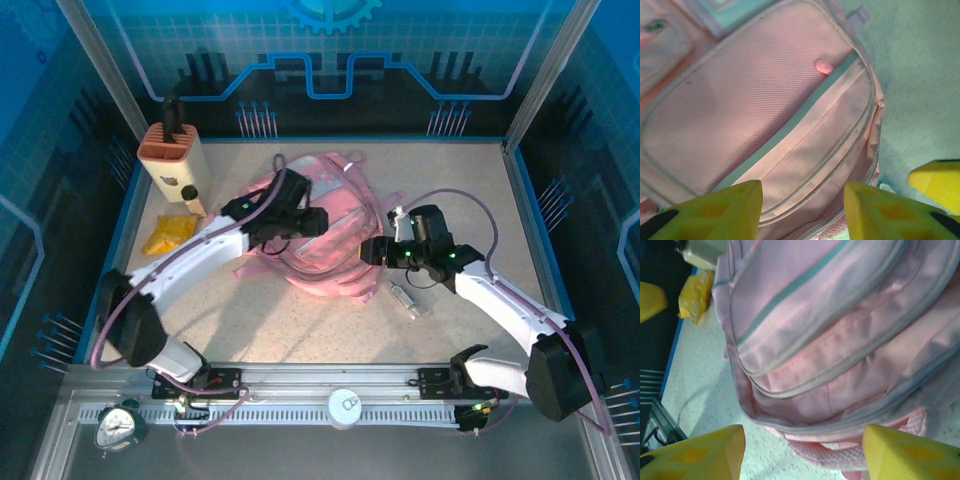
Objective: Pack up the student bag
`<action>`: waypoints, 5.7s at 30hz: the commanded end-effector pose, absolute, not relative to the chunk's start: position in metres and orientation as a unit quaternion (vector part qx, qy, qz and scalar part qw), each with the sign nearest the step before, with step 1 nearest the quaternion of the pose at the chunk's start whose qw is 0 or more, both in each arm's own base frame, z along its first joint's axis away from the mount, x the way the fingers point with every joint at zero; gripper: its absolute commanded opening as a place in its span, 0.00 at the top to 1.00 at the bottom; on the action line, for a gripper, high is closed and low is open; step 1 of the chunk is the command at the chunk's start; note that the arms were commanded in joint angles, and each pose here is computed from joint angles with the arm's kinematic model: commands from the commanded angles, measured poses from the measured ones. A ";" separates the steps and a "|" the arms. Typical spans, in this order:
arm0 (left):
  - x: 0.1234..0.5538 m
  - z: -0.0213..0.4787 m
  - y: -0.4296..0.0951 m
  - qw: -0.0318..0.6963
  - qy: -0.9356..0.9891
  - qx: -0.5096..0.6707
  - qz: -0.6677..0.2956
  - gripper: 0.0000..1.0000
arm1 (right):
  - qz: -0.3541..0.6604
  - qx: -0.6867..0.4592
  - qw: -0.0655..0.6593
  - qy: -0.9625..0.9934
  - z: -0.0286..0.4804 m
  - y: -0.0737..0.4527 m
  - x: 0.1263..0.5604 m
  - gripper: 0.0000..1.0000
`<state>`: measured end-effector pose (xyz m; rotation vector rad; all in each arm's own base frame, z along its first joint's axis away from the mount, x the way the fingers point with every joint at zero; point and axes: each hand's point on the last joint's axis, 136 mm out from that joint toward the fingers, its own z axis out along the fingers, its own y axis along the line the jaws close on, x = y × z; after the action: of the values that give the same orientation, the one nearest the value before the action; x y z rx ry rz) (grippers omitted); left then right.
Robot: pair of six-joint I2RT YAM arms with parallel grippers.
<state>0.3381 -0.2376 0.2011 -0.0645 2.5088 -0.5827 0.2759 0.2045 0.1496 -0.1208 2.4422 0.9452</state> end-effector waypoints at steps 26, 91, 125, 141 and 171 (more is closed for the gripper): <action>0.352 0.062 -0.129 0.183 0.904 -0.320 -0.218 0.64 | 0.347 -0.053 0.173 0.920 0.087 0.265 0.235 0.34; 0.360 0.145 -0.253 0.176 0.776 -0.419 -0.437 1.00 | 0.263 -0.028 0.271 0.925 0.114 0.309 0.295 0.52; 0.359 0.162 -0.256 0.199 0.781 -0.397 -0.439 1.00 | 0.240 0.045 0.286 0.927 0.106 0.310 0.314 0.73; 0.357 0.161 -0.260 0.196 0.783 -0.392 -0.441 1.00 | 0.211 0.064 0.314 0.923 0.099 0.311 0.336 0.77; 0.362 0.151 -0.250 0.198 0.802 -0.378 -0.419 1.00 | 0.134 -0.124 0.289 0.940 0.089 0.280 0.316 0.84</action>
<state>0.3501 -0.2357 0.1163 -1.1707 2.2815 -1.0702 0.3078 0.2820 0.0885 -0.2863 2.5152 0.3817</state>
